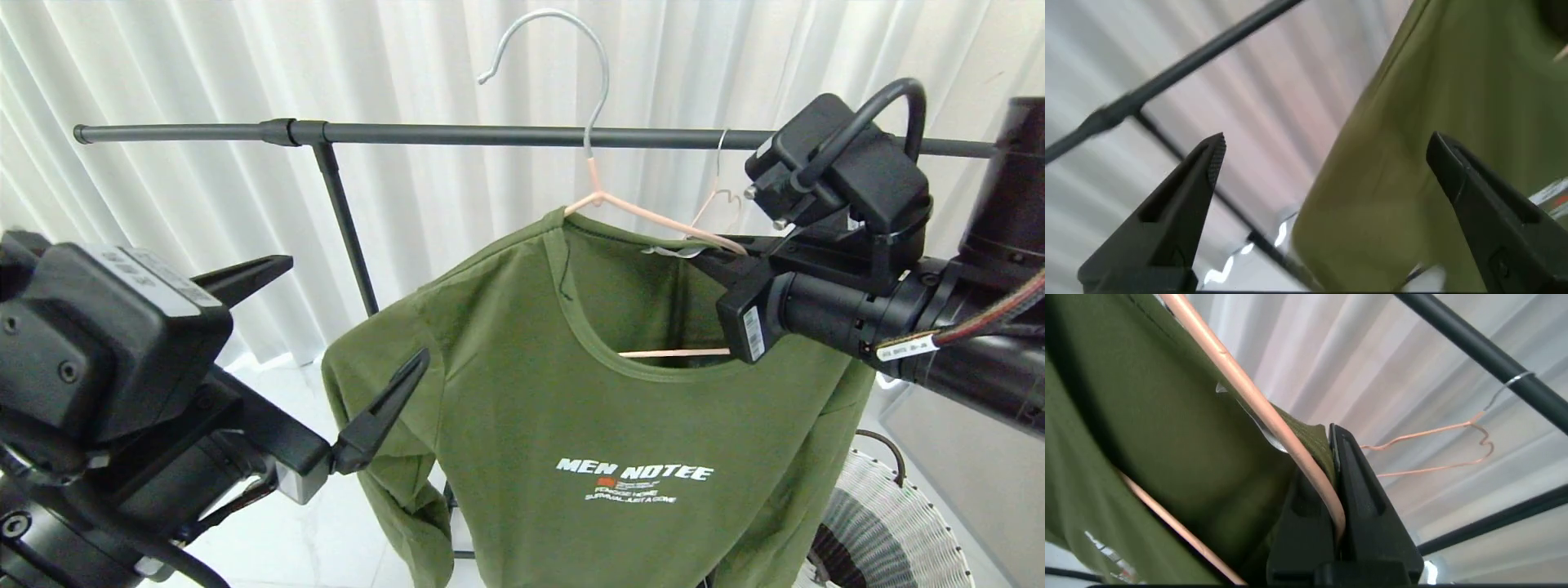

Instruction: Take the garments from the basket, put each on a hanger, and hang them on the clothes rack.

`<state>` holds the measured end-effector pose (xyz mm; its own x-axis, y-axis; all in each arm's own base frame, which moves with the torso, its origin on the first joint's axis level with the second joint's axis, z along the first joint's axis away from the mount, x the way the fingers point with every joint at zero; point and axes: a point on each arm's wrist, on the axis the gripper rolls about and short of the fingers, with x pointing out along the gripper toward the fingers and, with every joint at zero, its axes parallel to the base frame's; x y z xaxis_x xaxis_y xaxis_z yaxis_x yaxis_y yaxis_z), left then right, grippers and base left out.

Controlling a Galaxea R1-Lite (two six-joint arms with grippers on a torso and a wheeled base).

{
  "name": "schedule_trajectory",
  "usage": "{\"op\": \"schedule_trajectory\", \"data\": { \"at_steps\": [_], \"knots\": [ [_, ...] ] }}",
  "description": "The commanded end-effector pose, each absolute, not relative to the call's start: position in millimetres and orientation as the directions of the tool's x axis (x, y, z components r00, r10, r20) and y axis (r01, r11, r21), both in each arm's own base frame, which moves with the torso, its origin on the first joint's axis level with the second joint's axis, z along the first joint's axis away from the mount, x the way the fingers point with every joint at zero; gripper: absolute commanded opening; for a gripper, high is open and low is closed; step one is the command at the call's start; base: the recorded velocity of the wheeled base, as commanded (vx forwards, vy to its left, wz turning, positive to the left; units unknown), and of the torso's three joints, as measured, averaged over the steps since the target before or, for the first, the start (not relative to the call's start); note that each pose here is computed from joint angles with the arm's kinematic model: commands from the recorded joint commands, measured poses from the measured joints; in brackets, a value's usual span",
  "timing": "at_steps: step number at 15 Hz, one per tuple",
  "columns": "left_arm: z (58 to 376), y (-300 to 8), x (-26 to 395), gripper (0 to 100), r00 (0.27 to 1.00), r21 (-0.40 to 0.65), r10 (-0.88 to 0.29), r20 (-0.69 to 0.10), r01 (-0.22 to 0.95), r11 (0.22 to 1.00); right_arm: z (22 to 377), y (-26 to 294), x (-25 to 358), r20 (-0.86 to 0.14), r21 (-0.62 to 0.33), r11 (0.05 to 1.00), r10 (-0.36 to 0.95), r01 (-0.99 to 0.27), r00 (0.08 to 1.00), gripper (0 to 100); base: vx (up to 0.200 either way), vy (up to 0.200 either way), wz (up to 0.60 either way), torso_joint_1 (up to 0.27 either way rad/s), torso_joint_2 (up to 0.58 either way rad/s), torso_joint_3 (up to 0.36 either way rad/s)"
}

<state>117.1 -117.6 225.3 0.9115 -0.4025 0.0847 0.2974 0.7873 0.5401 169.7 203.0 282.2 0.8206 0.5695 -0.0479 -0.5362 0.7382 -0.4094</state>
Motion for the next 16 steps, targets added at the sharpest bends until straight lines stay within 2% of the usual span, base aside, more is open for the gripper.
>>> {"op": "schedule_trajectory", "data": {
  "at_steps": [1,3,7,12,13,16],
  "knots": [
    [212.6,-93.3,112.4,100,0.944,0.546,-0.322,0.071,0.233,0.804,288.8,194.3,168.8,-0.024,-0.403,0.755,0.557,-0.517,0.83,0,0.0,0.0,0.0,0.0,0.0,0.0],
    [198.7,-82.1,115.8,100,0.965,0.535,-0.261,0.028,0.206,0.82,291.5,190.9,166.5,-0.015,-0.401,0.758,0.555,-0.514,0.831,0,0.0,0.0,0.0,0.0,0.0,0.0],
    [178.0,-85.1,128.8,100,0.97,0.464,-0.232,-0.076,0.241,0.853,295.2,188.6,163.0,0.0,-0.397,0.759,0.562,-0.516,0.827,0,0.0,0.0,0.0,0.0,0.0,0.0],
    [168.2,-85.5,134.2,100,0.969,0.406,-0.213,-0.124,0.245,0.88,296.9,189.4,160.1,0.007,-0.395,0.753,0.576,-0.527,0.818,0,0.0,0.0,0.0,0.0,0.0,0.0],
    [166.7,-85.3,133.9,0,0.969,0.401,-0.212,-0.129,0.247,0.882,297.7,190.4,157.5,0.01,-0.394,0.749,0.583,-0.533,0.812,0,0.0,0.0,0.0,0.0,0.0,0.0],
    [161.6,-79.4,134.0,0,0.973,0.407,-0.18,-0.146,0.224,0.886,298.0,188.6,157.3,0.01,-0.394,0.755,0.573,-0.524,0.819,0,0.0,0.0,0.0,0.0,0.0,0.0]
  ]
}}
